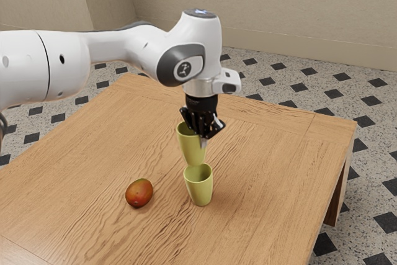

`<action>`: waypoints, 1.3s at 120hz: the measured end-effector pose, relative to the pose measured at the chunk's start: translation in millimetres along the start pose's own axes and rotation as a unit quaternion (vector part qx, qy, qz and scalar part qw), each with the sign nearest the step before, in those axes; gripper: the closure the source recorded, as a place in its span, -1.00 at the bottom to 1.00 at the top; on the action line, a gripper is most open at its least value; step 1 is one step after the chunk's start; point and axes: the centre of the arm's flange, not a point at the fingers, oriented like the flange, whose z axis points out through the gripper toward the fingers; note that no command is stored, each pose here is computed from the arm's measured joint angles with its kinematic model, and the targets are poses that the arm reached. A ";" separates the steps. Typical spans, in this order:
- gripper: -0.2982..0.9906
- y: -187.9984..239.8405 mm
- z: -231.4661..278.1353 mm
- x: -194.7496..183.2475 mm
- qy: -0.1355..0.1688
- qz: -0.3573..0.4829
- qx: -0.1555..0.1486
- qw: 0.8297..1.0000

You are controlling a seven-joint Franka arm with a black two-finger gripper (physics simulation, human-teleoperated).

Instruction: Place the left cup onto the right cup

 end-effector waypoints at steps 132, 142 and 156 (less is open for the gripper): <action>0.68 12.1 18.3 -2.9 0.015 -0.069 -0.012 0.997; 0.68 11.4 19.8 -3.2 0.016 -0.072 -0.013 0.997; 0.68 11.7 22.0 -3.7 0.015 -0.076 -0.015 0.997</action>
